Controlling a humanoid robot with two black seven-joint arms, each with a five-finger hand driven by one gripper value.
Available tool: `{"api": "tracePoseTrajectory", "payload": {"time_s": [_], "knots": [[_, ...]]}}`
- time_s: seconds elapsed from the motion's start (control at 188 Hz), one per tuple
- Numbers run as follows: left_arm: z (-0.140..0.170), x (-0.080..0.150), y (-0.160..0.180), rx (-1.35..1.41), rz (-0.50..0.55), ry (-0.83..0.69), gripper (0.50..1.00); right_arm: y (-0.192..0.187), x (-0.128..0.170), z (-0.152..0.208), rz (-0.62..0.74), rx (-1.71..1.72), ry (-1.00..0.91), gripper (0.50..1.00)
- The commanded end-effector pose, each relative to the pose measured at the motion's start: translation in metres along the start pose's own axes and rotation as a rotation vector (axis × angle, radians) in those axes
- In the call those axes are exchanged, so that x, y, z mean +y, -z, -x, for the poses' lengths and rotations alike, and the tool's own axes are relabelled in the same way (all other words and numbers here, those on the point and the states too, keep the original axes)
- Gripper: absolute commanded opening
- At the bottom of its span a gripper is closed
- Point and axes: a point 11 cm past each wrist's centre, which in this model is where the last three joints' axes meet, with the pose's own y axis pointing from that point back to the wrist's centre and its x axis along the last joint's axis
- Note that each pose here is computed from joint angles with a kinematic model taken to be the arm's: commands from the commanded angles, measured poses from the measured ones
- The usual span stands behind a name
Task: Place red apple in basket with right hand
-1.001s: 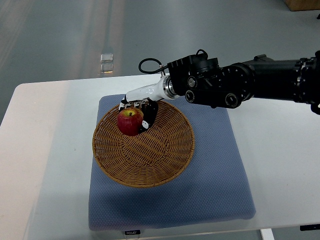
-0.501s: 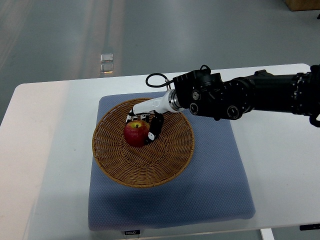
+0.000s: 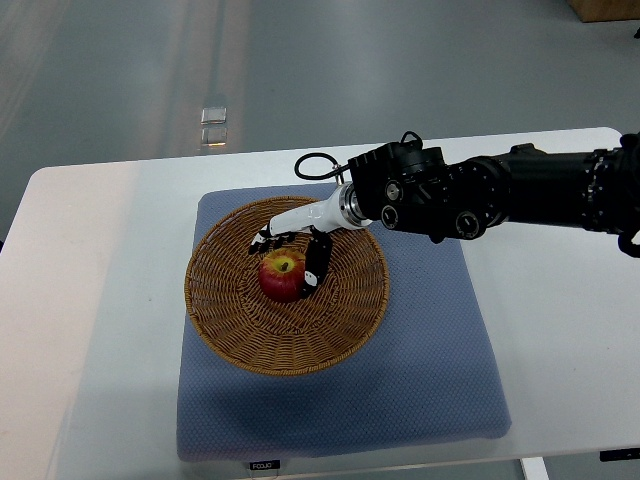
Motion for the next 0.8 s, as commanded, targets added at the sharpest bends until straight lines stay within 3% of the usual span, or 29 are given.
{"api": "tracePoseTrajectory", "payload": {"time_s": [0.0, 0.197, 0.277, 0.33, 0.336, 0.378, 0.421, 0.426, 0.447, 0.613, 0.794], "knots": [[0.0, 0.0, 0.0, -0.001, 0.0, 0.0, 1.0, 0.014, 0.007, -0.014, -0.017, 0.015, 0.008, 0.921], [0.001, 0.0, 0.0, -0.002, 0.0, 0.001, 1.0, 0.039, 0.031, -0.056, -0.106, -0.043, -0.074, 0.921], [0.0, 0.0, 0.0, -0.001, 0.0, 0.0, 1.0, 0.017, 0.065, -0.104, -0.169, -0.202, -0.312, 0.921], [0.0, 0.0, 0.0, -0.001, 0.0, 0.0, 1.0, 0.017, 0.065, -0.104, -0.169, -0.202, -0.312, 0.921], [0.0, 0.0, 0.0, -0.001, 0.0, 0.0, 1.0, -0.014, 0.077, -0.115, -0.221, -0.389, -0.449, 0.921], [0.0, 0.0, 0.0, -0.001, 0.0, 0.0, 1.0, -0.045, 0.088, -0.118, -0.27, -0.576, -0.556, 0.921], [0.0, 0.0, 0.0, -0.001, 0.0, 0.0, 1.0, -0.046, 0.088, -0.118, -0.27, -0.577, -0.556, 0.921], [0.0, 0.0, 0.0, -0.001, 0.0, 0.0, 1.0, -0.072, 0.1, -0.118, -0.363, -0.803, -0.656, 0.921], [0.0, 0.0, 0.0, -0.003, 0.0, 0.0, 1.0, -0.083, 0.103, -0.116, -0.408, -0.9, -0.689, 0.921], [0.001, 0.0, 0.0, -0.003, 0.0, 0.001, 1.0, -0.16, 0.103, -0.059, -0.586, -1.435, -0.871, 0.921], [0.001, 0.0, 0.0, -0.006, -0.002, 0.002, 1.0, -0.174, 0.076, -0.02, -0.651, -1.664, -0.906, 0.921]]}}
